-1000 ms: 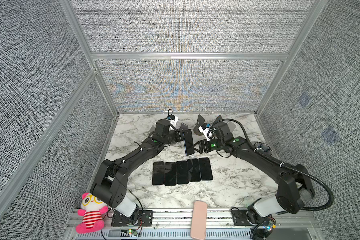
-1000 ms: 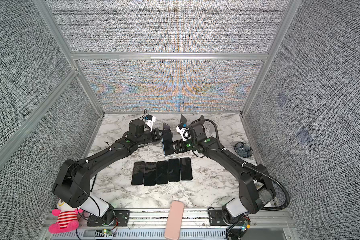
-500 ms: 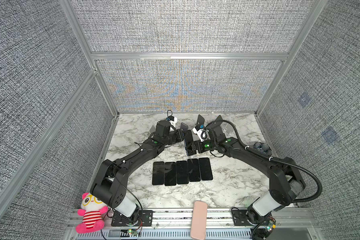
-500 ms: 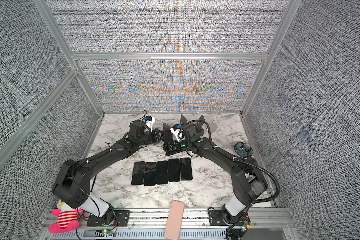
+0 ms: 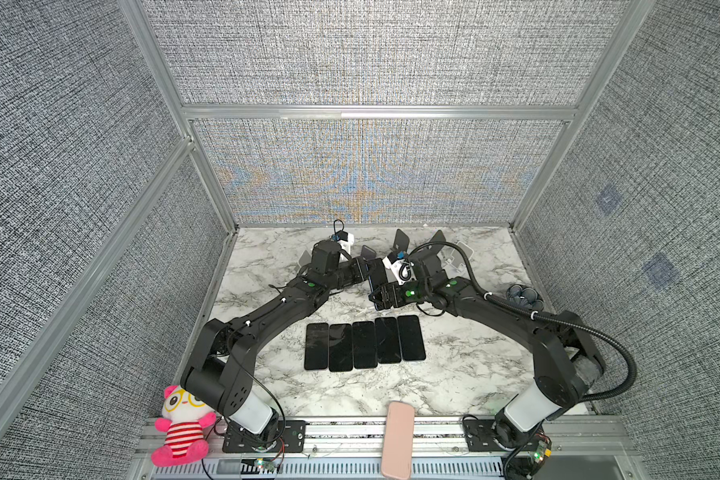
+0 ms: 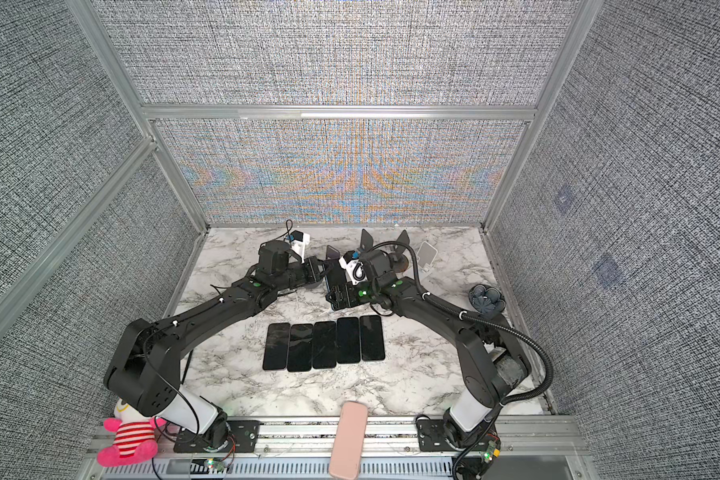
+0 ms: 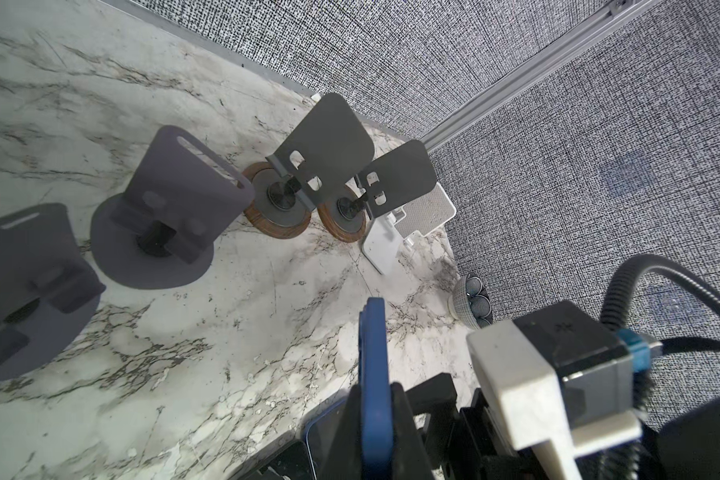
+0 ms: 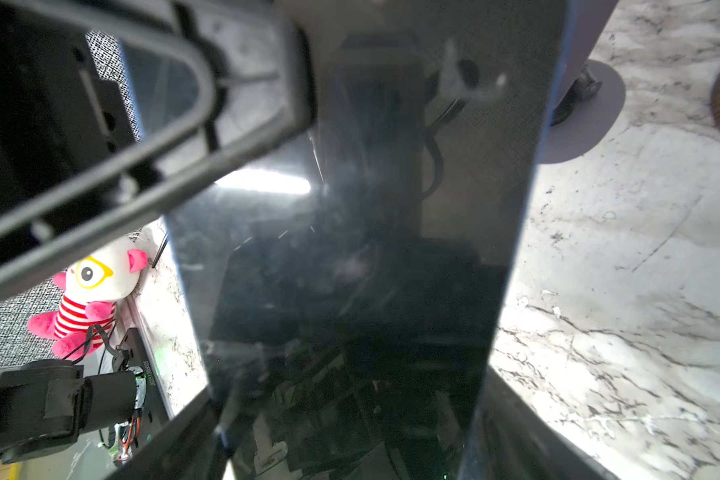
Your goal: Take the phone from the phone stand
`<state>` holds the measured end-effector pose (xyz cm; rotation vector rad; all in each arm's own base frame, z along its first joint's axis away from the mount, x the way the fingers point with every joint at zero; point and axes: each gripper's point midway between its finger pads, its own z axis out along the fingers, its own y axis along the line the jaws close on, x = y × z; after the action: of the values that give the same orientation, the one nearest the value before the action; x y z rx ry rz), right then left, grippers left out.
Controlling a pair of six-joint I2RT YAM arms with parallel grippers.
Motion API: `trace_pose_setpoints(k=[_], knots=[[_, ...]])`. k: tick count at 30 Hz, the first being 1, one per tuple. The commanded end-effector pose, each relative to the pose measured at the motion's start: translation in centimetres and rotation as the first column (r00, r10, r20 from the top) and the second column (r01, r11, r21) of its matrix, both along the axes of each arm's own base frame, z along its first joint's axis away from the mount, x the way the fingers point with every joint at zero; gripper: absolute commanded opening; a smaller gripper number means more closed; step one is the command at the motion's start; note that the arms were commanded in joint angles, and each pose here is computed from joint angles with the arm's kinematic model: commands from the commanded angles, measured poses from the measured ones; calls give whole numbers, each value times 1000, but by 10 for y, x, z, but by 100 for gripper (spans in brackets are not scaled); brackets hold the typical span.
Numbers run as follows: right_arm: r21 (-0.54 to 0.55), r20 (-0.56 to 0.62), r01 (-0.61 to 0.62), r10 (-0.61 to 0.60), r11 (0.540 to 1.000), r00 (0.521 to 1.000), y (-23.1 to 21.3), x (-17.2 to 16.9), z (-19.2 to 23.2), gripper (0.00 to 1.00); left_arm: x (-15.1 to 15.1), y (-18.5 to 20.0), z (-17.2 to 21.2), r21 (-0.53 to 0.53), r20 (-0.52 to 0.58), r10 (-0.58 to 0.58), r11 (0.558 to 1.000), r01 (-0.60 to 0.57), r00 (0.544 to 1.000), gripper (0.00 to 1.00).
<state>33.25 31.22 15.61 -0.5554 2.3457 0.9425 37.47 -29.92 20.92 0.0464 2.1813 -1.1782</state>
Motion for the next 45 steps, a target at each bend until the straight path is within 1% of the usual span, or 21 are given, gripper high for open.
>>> trace_pose_setpoints(k=[1,6,7,9,12,14,16,17,18,20,23,25,27,29,31,34,38,40,42,45], knots=[[14,35,35,-36,999,999,0,7,6,71,3,-4,12,-36,40,-7,999,8,999,0],[16,47,44,-45,999,998,-2,8,11,62,1,-1,11,-27,45,-3,1000,4,999,0],[15,49,46,-46,999,998,-2,8,13,62,1,-1,11,-26,45,-3,1000,4,999,2],[11,45,50,-51,999,998,-3,8,15,59,0,0,11,-24,48,-1,1000,3,999,18],[2,46,41,-41,999,998,-5,4,19,57,-2,1,13,-19,65,-7,1000,9,998,48],[-9,48,37,-37,999,998,-10,-1,20,54,-4,4,14,2,74,-6,1000,6,997,62],[-50,46,44,-42,998,998,-19,-8,17,50,-7,10,15,39,85,0,999,-4,996,71],[-81,45,52,-48,995,998,-26,-11,14,46,-8,14,15,63,94,6,998,-12,996,74],[-121,35,63,-59,991,998,-35,-15,9,44,-9,19,15,91,104,14,996,-23,994,77],[-199,17,94,-92,976,996,-54,-22,0,42,-11,29,15,139,116,36,989,-52,993,81],[-298,-11,139,-149,944,989,-85,-37,-15,41,-15,46,14,205,148,68,974,-98,987,85],[-354,-36,171,-196,920,980,-105,-46,-23,40,-17,56,14,238,161,87,963,-125,983,85],[-414,-78,192,-245,890,966,-127,-59,-40,35,-22,64,11,263,158,94,955,-134,983,84],[-456,-107,209,-286,865,952,-143,-69,-51,28,-26,75,4,296,132,130,941,-165,983,85],[-482,-135,211,-310,851,941,-153,-76,-60,24,-33,87,-6,323,92,173,926,-193,981,85],[-521,-168,202,-332,829,928,-163,-84,-75,17,-43,98,-18,324,57,189,925,-197,980,85],[-569,-179,190,-346,800,921,-173,-88,-91,12,-55,125,-32,342,30,237,910,-233,971,84],[-580,-179,188,-349,793,920,-175,-88,-98,10,-58,137,-40,328,1,269,910,-255,963,82],[-585,-182,187,-353,789,918,-175,-87,-103,10,-60,143,-50,307,-31,286,915,-263,958,81],[-594,-187,196,-371,780,910,-177,-85,-111,10,-63,145,-65,307,-66,292,916,-259,954,80]])
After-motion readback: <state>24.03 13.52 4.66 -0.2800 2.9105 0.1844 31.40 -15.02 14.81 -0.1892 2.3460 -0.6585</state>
